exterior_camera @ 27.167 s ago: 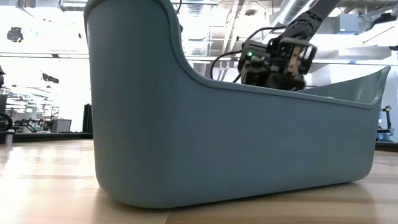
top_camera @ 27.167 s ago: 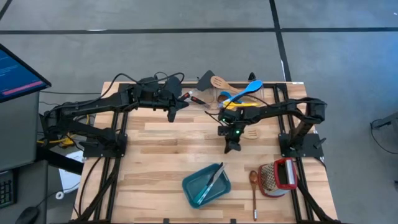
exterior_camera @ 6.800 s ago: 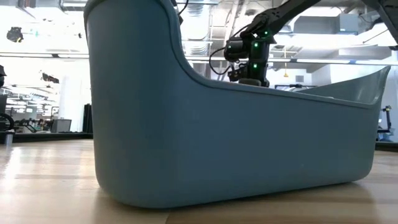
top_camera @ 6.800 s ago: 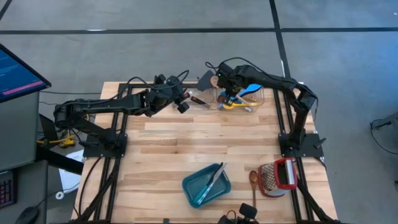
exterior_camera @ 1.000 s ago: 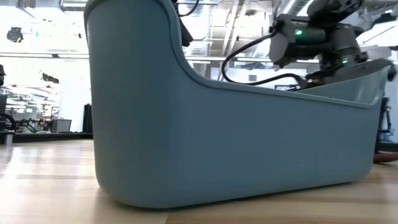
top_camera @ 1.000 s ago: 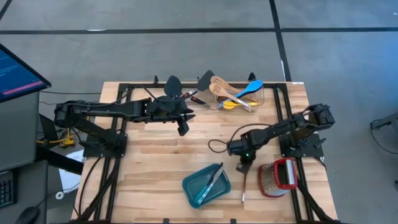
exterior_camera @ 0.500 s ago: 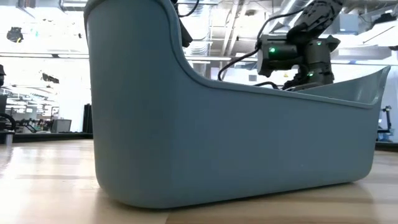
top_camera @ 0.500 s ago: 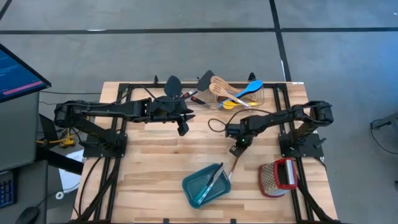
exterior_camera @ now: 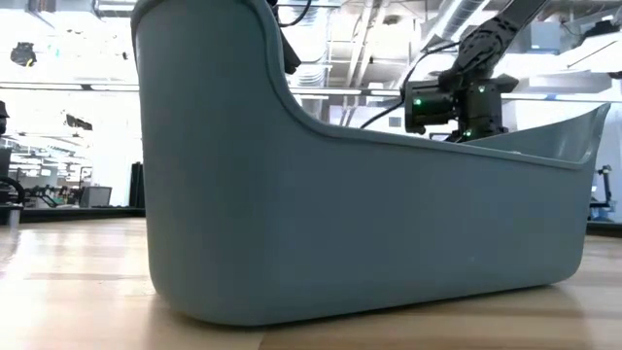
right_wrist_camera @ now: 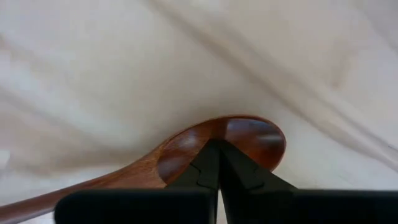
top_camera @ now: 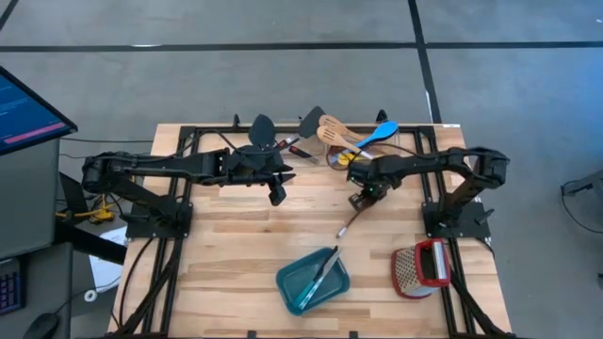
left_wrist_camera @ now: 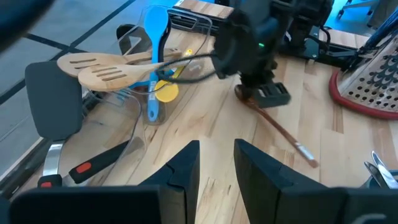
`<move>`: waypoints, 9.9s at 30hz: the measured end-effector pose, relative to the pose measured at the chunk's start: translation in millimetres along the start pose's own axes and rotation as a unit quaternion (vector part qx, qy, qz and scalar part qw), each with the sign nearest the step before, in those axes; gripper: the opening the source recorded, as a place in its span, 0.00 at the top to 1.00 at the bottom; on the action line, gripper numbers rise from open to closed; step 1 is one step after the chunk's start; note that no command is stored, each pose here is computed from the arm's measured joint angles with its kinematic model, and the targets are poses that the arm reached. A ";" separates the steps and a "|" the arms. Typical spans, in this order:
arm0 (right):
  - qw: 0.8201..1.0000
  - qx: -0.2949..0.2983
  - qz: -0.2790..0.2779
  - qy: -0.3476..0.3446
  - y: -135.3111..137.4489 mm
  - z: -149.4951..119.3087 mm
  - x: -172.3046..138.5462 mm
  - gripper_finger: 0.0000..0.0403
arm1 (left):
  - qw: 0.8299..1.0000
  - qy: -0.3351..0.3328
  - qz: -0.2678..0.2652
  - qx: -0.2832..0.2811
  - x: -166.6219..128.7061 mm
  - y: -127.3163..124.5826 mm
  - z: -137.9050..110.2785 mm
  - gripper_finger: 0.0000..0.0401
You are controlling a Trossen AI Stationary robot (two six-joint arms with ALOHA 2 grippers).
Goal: Pick & Place Kitchen Items
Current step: Put the wooden serving spoon into the top right transparent bin
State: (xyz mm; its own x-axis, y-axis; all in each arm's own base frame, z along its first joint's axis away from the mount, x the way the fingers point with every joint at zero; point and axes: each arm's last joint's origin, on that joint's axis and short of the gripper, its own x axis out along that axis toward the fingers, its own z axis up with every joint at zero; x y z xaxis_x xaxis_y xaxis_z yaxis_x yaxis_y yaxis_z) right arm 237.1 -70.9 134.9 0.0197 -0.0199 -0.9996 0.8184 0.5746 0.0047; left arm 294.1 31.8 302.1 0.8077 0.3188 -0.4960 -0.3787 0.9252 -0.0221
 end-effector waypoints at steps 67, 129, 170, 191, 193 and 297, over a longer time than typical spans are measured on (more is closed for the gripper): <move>0.962 0.196 0.181 -0.057 22.7 39.1 17.1 1.00 | 0.990 0.113 -0.084 -0.015 77.8 -7.8 -35.5 0.99; 0.962 0.184 0.191 -0.057 23.9 39.9 16.4 1.00 | 0.968 0.247 -0.047 0.023 169.0 -16.4 -114.7 0.75; 0.904 0.082 0.365 -0.209 1.2 -2.4 -129.9 1.00 | 0.988 0.153 -0.003 0.028 132.1 -12.1 -65.8 0.97; 0.795 0.063 0.359 -0.485 14.3 -47.7 -192.4 1.00 | 0.981 -0.047 0.158 0.098 22.8 -6.0 18.4 0.97; 0.779 0.053 0.370 -0.503 23.6 -40.8 -193.0 1.00 | 0.977 -0.048 0.175 0.111 21.1 -7.5 18.6 0.97; 0.758 0.129 0.256 -0.586 -19.1 13.7 -188.8 0.98 | 0.938 -0.077 0.304 0.146 -3.5 -19.2 26.2 0.61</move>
State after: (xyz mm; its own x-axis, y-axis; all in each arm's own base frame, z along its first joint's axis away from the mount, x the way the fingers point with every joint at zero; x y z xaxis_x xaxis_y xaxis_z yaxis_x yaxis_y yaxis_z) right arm 225.7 -89.3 323.9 0.7450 -0.6488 -0.1548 0.6140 0.5763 0.5394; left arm 310.4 18.4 327.0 0.5463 0.8112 -0.2087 -0.6691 0.5725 0.4738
